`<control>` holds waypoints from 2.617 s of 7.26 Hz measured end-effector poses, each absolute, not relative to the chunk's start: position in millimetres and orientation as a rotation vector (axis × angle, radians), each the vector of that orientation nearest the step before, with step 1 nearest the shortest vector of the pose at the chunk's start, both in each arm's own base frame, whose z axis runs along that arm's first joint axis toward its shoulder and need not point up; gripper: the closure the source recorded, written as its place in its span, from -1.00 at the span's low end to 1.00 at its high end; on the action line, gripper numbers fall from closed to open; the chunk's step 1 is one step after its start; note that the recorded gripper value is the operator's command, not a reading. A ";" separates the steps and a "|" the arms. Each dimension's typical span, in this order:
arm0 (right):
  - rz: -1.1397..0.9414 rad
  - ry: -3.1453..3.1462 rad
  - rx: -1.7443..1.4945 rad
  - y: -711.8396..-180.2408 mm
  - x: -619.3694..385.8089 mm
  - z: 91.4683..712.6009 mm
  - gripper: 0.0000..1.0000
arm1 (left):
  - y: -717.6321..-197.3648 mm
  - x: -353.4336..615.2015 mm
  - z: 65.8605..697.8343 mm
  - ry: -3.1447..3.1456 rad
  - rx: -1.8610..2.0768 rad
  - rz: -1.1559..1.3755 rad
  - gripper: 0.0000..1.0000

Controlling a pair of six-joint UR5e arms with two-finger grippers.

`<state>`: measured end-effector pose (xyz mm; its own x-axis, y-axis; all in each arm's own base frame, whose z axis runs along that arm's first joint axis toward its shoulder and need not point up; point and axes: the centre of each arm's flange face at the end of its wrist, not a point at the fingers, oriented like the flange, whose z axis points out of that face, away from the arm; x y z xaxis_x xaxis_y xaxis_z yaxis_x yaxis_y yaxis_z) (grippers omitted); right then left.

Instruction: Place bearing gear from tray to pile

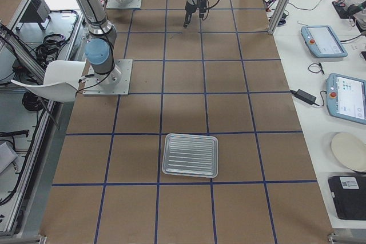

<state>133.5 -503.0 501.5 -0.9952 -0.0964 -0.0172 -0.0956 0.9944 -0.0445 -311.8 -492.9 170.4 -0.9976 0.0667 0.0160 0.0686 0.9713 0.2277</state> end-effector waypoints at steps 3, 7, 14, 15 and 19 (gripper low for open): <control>-0.070 3.119 -0.150 -501.9 133.2 502.6 -1.00 | -512.8 -296.3 190.5 -3.107 -0.155 -0.297 1.00; -0.074 3.120 -0.141 -500.5 133.3 503.9 -1.00 | -597.4 -122.6 256.0 -3.123 -0.202 -0.316 1.00; -0.072 3.121 -0.146 -501.2 131.5 503.2 -1.00 | -585.2 193.2 268.0 -3.147 -0.244 -0.426 1.00; -0.072 3.122 -0.146 -501.3 131.3 503.2 -1.00 | -579.7 208.3 262.0 -3.139 -0.231 -0.434 1.00; -0.077 3.122 -0.144 -502.0 129.9 503.5 -1.00 | -568.4 235.1 230.2 -3.096 -0.184 -0.494 1.00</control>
<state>129.9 -502.0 503.5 -0.9957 -0.0921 -0.0134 -0.0913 0.9946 -0.0496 235.1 -568.4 230.2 -0.9931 0.1154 0.0199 0.1159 0.9436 0.3101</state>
